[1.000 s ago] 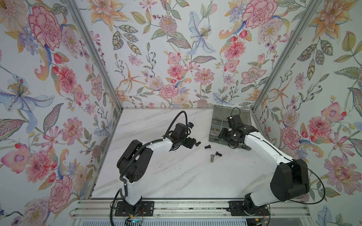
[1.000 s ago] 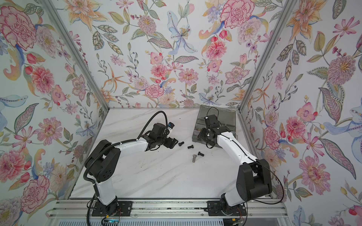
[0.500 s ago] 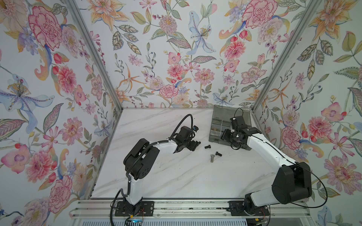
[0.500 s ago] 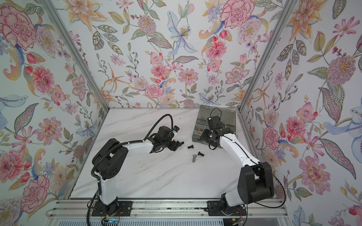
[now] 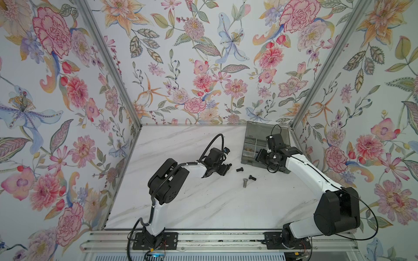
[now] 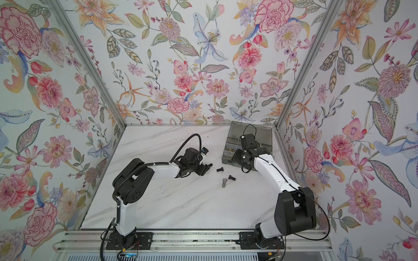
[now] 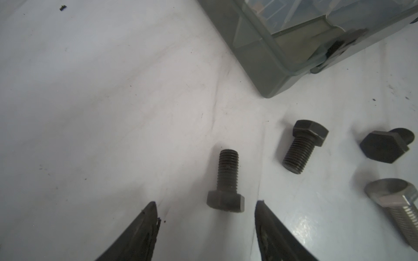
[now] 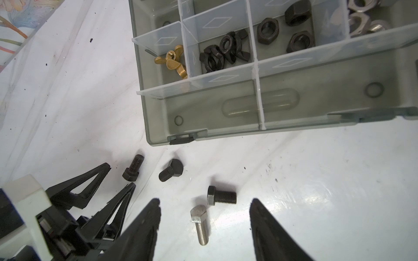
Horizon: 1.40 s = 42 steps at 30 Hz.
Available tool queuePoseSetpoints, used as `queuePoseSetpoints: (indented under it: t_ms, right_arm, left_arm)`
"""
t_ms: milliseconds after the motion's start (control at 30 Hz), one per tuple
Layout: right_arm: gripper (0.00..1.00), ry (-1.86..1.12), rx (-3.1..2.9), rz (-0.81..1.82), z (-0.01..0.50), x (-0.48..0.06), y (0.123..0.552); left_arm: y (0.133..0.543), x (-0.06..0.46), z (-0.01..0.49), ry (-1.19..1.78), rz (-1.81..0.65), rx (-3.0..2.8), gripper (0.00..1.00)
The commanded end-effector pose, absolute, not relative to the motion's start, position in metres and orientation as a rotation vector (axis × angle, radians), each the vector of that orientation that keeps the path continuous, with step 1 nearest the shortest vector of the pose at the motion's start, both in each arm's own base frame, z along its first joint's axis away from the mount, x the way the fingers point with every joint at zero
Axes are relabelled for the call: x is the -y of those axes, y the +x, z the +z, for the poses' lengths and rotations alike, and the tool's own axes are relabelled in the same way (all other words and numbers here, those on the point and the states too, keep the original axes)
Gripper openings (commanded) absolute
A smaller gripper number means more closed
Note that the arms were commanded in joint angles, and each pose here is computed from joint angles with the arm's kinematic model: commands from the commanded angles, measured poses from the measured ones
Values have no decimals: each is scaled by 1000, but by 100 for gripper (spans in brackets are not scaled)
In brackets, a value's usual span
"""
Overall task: Sort the screws and nuts into containers
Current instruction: Pick up the screw at the center of the table.
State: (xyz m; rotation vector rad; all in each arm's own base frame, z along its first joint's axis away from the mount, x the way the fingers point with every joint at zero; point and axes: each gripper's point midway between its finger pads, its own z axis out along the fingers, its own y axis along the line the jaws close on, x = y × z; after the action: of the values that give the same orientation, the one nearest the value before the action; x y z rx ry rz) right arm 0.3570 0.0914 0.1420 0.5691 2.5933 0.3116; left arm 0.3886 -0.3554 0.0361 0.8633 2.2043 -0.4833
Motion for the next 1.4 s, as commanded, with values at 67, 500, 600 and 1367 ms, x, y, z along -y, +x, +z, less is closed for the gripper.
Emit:
queuePoseSetpoints:
  t_ms: [67, 500, 600, 1367]
  right_arm:
    - [65, 554, -2625, 297, 135, -88, 350]
    - [65, 551, -2618, 298, 137, -86, 348]
    - [65, 552, -2617, 297, 137, -86, 348]
    - [66, 560, -2588, 304, 146, -79, 347]
  left_arm:
    - [393, 364, 34, 873, -453, -2171, 69]
    - [393, 363, 21, 864, -450, -2179, 65]
    - [392, 362, 16, 873, -442, -2188, 64]
    - [391, 364, 17, 893, -414, -2174, 27]
